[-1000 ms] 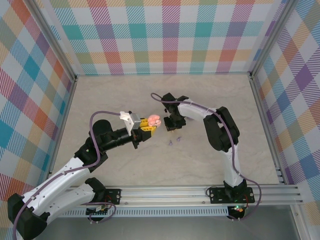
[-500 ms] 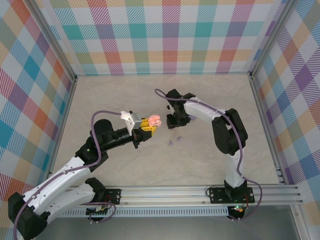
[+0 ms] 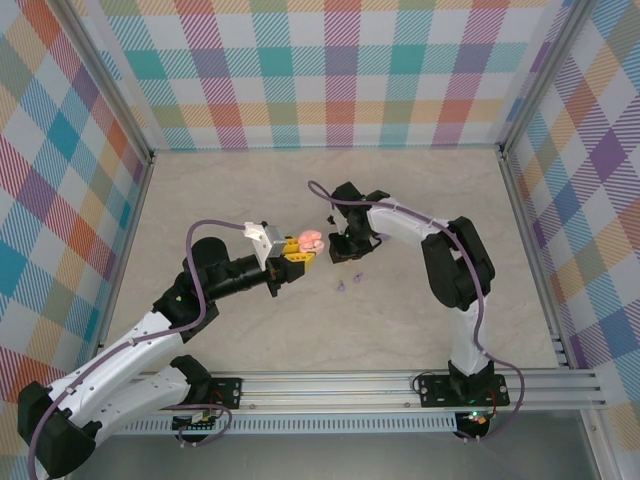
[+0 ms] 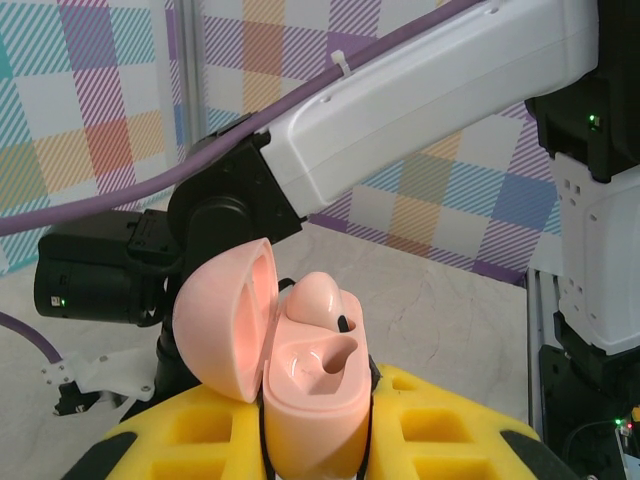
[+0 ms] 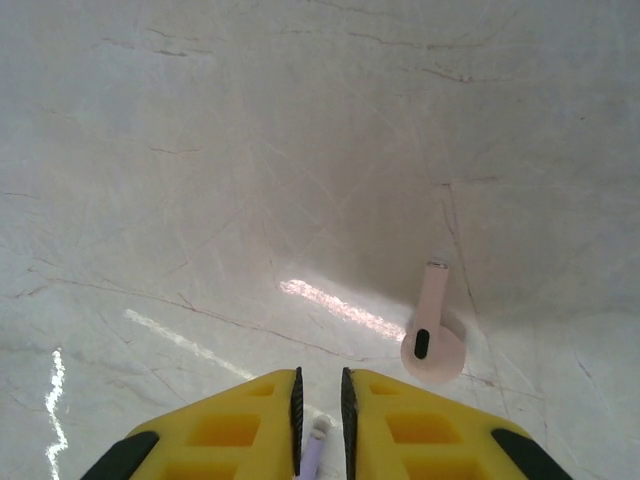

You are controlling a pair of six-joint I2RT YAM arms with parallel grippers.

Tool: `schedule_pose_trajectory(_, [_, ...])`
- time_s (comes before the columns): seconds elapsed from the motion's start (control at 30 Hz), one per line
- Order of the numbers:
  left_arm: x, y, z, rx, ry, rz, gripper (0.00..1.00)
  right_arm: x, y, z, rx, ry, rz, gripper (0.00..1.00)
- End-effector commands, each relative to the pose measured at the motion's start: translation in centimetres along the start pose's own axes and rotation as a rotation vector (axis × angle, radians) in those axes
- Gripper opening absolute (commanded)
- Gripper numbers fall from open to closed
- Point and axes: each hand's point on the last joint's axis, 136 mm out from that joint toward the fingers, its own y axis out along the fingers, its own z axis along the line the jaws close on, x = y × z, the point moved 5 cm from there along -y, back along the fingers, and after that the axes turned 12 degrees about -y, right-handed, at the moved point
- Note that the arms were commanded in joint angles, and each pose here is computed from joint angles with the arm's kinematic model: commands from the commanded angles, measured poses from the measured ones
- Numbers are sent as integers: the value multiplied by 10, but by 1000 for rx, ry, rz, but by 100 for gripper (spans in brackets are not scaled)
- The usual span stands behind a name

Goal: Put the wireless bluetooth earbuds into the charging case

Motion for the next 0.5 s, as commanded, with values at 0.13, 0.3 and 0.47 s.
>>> schedule_pose_trajectory(0.13, [7, 0, -5, -18, 13, -24, 15, -7, 18, -8, -29, 22, 60, 21])
schedule_pose_trajectory(0.3, [6, 0, -5, -16, 11, -21, 15, -12, 19, -16, -90, 29, 77, 21])
schedule_pose_trajectory(0.47, [5, 0, -5, -14, 7, -21, 15, -14, 18, -26, -173, 37, 89, 20])
